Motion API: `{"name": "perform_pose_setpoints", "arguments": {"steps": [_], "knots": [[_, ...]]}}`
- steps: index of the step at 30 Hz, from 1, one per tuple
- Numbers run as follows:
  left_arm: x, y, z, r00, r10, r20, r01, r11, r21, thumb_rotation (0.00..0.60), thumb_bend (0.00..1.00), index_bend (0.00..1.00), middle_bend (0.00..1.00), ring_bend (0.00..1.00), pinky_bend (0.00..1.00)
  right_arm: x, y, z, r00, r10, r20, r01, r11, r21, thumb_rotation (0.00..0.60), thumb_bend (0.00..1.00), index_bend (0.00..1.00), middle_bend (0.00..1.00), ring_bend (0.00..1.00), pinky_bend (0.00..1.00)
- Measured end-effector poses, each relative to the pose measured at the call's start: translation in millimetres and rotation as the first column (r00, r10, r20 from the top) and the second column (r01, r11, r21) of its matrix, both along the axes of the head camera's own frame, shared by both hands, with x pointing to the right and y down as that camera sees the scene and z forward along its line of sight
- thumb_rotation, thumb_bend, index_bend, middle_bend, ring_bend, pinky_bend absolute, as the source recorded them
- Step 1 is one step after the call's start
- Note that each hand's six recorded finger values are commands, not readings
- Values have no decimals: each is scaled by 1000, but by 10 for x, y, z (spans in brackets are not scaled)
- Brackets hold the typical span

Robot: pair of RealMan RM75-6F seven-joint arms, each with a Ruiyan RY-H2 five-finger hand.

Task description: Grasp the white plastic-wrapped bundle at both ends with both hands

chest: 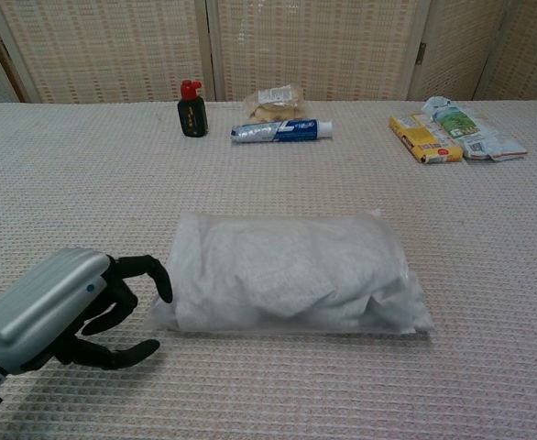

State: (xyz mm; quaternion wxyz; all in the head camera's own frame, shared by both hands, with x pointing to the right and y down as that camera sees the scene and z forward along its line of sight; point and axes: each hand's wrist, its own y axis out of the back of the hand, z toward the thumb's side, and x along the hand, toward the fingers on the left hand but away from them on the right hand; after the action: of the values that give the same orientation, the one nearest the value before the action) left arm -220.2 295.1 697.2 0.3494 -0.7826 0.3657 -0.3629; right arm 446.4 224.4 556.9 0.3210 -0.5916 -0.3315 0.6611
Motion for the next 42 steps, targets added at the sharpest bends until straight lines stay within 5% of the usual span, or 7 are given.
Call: {"name": "perform_pose_setpoints", "arguments": {"steps": [23,31,42], "knots": [[70,-46,276,999,29,38,-32,997,74,600,420,610,1000,1000,1000,-56,46,-6,998,0,71,4,998,-56,536,90,0,0,0,0],[100,-71,318,1000,9,-15,-8,997,71,600,495,679,1000,1000,1000,-131,80,150,994,-14,106,27,993,-117,534,191,4,0,0,0],[141,-119,291,999,3,-37,-1,997,79,600,503,696,1000,1000,1000,-519,27,690,946,-74,316,112,988,-104,561,372,398,0,0,0]]}}
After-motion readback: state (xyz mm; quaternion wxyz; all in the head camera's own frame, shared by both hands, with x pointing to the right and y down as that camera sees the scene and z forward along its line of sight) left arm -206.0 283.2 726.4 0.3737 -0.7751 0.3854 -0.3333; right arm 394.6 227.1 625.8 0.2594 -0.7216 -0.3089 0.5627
